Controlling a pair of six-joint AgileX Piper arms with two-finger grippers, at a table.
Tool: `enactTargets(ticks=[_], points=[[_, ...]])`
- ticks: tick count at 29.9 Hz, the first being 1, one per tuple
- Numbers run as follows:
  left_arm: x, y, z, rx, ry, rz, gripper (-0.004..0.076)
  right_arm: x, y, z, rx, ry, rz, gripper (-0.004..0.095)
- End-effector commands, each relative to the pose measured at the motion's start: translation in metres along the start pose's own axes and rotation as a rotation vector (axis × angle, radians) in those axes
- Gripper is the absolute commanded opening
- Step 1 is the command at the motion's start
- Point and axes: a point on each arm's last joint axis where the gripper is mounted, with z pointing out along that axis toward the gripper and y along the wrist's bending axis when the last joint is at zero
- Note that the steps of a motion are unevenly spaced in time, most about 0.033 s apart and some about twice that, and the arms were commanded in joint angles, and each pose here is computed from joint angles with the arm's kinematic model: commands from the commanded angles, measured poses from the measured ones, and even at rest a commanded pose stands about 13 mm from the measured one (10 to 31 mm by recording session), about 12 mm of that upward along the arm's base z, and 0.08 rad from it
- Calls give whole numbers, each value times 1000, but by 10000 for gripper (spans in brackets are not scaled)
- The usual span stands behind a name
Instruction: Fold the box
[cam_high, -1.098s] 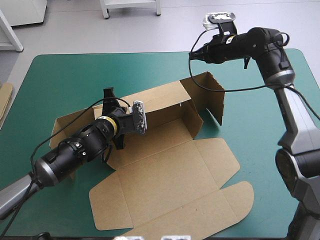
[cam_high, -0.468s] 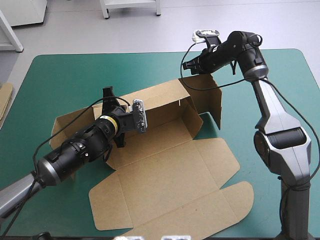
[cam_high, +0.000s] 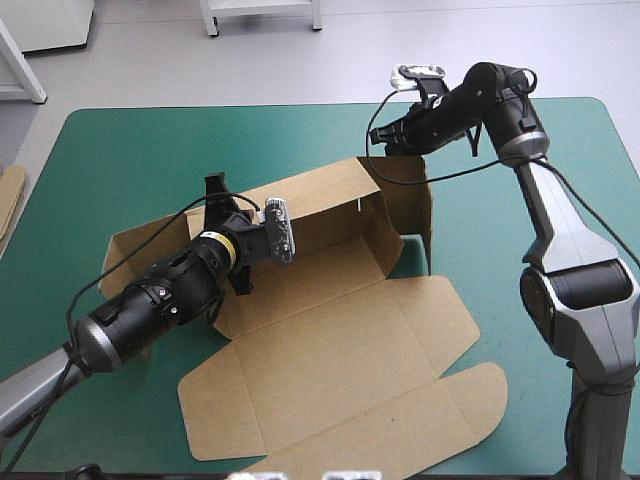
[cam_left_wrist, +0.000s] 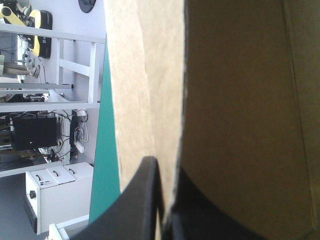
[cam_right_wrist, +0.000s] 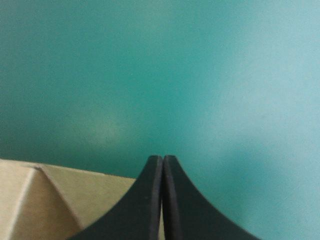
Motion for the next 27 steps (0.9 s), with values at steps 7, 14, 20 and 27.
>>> enactTargets(ticks=[7, 14, 20, 27], points=[[-9, -3, -3, 29, -68, -89, -9, 15, 15, -40, -20, -11, -59, 0], [-9, -4, -3, 34, -69, -97, -9, 26, 17, -45, -26, -48, -100, 0], [-9, -4, -3, 35, -69, -112, -9, 50, 17, -41, -52, -175, -131, -2], [-9, -4, -3, 37, -72, -121, -9, 91, 14, -33, -76, -332, -195, -4]])
